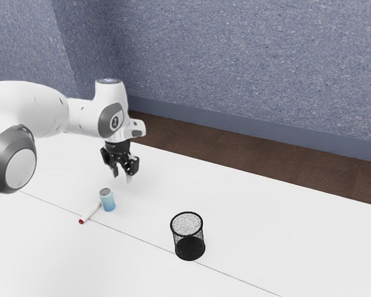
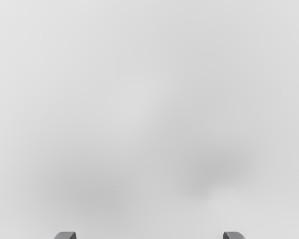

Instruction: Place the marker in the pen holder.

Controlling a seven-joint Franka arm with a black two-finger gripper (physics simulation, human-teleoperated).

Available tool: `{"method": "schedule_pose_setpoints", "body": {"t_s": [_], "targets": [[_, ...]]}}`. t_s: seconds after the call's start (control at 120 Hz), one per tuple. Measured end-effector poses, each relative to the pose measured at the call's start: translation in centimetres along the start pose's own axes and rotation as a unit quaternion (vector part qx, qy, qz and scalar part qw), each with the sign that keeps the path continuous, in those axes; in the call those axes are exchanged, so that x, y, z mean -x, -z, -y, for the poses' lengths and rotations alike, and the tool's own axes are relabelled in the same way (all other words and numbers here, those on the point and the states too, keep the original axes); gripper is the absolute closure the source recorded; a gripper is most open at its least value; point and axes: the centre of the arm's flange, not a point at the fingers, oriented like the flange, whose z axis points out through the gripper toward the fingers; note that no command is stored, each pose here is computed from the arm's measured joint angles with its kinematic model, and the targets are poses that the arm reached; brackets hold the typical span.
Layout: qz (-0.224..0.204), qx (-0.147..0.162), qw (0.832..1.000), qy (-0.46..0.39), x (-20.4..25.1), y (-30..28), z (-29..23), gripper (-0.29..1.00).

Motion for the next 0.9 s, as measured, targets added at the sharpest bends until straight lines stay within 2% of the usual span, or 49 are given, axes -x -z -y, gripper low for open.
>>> {"method": "schedule_pose_setpoints", "body": {"t_s": [0.125,0.408,0.9], "targets": [[-0.009,-0.002,1.000,0.009,0.1,-1.5,3.0,0.37],[-0.017,0.010,1.000,0.003,1.4,-3.0,3.9,0.51],[-0.014,0.021,1.000,-0.011,4.2,-4.4,3.5,0.53]]}}
